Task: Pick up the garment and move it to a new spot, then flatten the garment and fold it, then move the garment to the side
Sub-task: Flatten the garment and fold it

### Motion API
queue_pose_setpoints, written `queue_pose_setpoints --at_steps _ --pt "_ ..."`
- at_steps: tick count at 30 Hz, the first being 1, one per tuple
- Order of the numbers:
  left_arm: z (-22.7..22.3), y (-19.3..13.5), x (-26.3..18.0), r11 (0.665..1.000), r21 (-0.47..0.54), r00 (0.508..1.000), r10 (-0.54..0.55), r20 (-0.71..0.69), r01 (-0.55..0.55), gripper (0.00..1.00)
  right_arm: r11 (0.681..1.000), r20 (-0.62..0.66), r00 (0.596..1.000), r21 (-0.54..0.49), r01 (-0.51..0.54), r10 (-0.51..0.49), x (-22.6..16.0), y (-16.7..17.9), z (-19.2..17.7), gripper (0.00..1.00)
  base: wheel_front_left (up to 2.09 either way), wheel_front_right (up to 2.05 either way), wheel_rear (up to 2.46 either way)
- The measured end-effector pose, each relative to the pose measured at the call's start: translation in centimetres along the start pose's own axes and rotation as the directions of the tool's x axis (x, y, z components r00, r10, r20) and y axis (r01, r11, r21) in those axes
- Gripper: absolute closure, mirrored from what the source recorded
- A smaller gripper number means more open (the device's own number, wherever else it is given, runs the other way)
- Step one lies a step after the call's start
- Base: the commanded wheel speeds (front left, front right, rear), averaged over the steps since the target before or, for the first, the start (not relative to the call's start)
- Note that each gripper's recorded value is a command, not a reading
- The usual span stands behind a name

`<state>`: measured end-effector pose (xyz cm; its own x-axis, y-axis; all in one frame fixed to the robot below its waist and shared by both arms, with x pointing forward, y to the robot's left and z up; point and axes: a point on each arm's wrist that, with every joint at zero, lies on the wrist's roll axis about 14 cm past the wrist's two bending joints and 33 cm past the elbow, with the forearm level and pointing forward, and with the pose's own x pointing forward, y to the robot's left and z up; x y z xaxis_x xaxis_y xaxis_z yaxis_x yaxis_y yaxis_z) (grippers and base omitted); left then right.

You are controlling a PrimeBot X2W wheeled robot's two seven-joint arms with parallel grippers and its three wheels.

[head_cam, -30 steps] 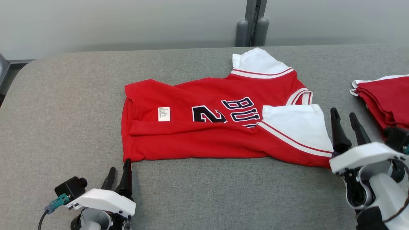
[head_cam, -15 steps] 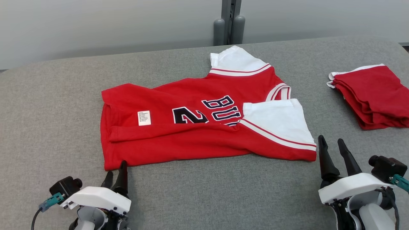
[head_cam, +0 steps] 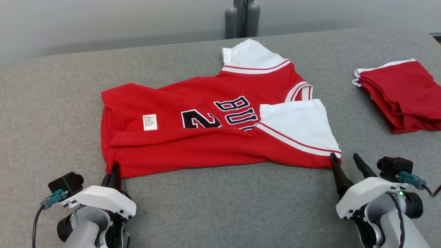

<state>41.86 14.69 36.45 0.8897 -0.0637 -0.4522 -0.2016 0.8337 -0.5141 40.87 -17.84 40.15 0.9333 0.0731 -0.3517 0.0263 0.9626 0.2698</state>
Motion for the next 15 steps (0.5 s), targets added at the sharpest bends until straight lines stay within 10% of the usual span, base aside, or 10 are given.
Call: queue_pose_setpoints --at_steps 13,15 --pt "0.6 0.2 0.0 0.987 0.159 1.0 -0.012 0.018 0.009 1.0 0.999 -0.176 0.984 0.032 -0.029 0.035 1.8 1.4 -2.6 0.0 0.0 0.0 0.0" --pt "0.6 0.3 0.1 0.987 0.159 1.0 -0.011 0.017 0.008 1.0 0.998 -0.187 0.981 0.046 -0.04 0.048 2.1 1.9 -2.7 0.56 0.0 0.0 0.0"
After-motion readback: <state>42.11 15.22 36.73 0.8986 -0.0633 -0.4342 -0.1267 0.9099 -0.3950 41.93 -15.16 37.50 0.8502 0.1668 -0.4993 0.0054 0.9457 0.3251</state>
